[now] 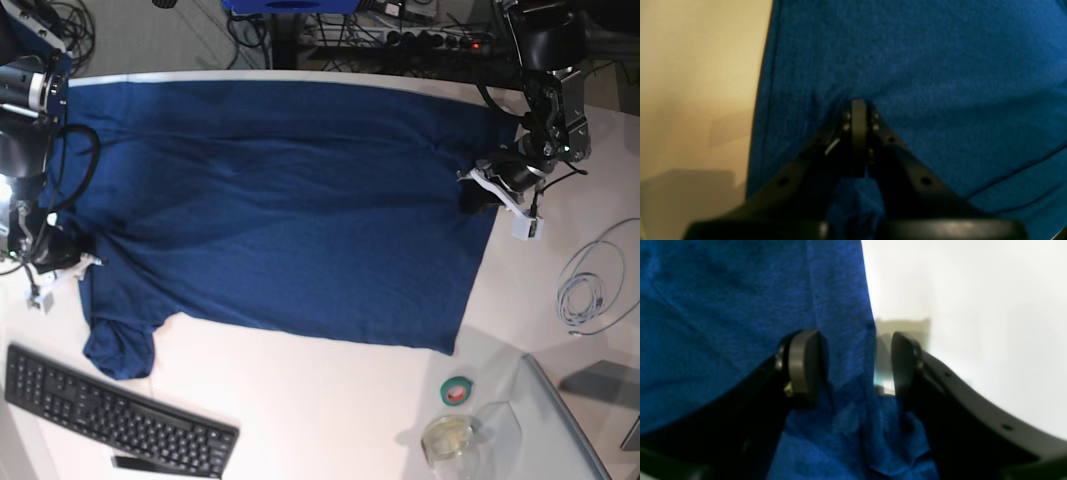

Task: Layout the t-shirt on the table in an organized manner, then fold the t-shirt properly
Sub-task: 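Slide the left gripper along the shirt edge toward the hem, then grasp the hem corner with the left gripper and pull it outward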

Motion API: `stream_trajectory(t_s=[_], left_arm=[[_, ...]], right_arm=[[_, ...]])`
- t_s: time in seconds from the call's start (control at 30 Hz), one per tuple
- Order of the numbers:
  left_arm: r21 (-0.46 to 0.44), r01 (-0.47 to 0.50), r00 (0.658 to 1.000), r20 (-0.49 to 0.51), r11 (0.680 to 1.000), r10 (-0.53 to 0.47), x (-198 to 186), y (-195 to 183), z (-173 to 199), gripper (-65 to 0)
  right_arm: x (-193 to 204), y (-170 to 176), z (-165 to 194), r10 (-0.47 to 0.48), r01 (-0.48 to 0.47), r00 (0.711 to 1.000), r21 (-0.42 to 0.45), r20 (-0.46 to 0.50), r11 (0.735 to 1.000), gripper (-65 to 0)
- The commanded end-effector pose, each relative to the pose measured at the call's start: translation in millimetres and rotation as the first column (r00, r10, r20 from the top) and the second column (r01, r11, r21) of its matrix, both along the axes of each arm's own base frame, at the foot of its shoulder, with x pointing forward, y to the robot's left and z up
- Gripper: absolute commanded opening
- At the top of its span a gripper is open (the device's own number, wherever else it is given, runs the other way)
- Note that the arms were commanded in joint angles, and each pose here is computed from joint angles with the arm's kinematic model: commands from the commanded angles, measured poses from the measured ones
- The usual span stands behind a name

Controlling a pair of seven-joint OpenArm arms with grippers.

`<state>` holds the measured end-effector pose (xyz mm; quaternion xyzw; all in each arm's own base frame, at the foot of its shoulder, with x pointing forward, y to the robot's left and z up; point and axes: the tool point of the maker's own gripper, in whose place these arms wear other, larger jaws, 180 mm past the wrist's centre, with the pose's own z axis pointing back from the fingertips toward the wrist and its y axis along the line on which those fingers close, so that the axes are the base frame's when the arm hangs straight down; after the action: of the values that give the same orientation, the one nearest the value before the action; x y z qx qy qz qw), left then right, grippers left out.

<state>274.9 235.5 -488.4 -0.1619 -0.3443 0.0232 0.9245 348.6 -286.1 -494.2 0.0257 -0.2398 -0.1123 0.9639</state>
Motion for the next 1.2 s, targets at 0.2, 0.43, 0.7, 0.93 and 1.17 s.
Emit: stream_trajectory(t_s=[0.2,0.43,0.7,0.93,1.17], left_arm=[[0.036,0.014,1.0,0.025,0.999,-0.015,7.7,6.2,11.7,-65.0],[0.144,-0.014,0.994,0.105,0.989,-0.001,24.0,33.4,72.6,-65.0],[0.045,-0.086,0.987,0.142,0.995,0.079,94.9,45.9,87.7,-50.7],[-0.044,-0.051,0.987,0.149,0.998,0.057,131.8,21.0,70.0,-8.1],[-0.116,-0.072,0.992,0.09,0.991,0.083,119.9,0.0,30.5,-16.8]], right_arm=[[15.5,-10.5,17.8,-0.005,0.006,0.999,-0.019,0.054,1.0,-64.1],[27.1,-10.5,43.5,0.029,-0.02,0.99,-0.066,0.139,0.998,-65.0],[27.8,-9.6,44.2,0.034,-0.024,0.99,-0.068,0.14,0.997,-65.0],[25.8,-9.4,43.1,0.036,-0.027,0.99,-0.069,0.137,0.997,-65.0],[21.3,-11.3,40.3,0.032,-0.023,0.991,-0.07,0.131,0.997,-65.0]])
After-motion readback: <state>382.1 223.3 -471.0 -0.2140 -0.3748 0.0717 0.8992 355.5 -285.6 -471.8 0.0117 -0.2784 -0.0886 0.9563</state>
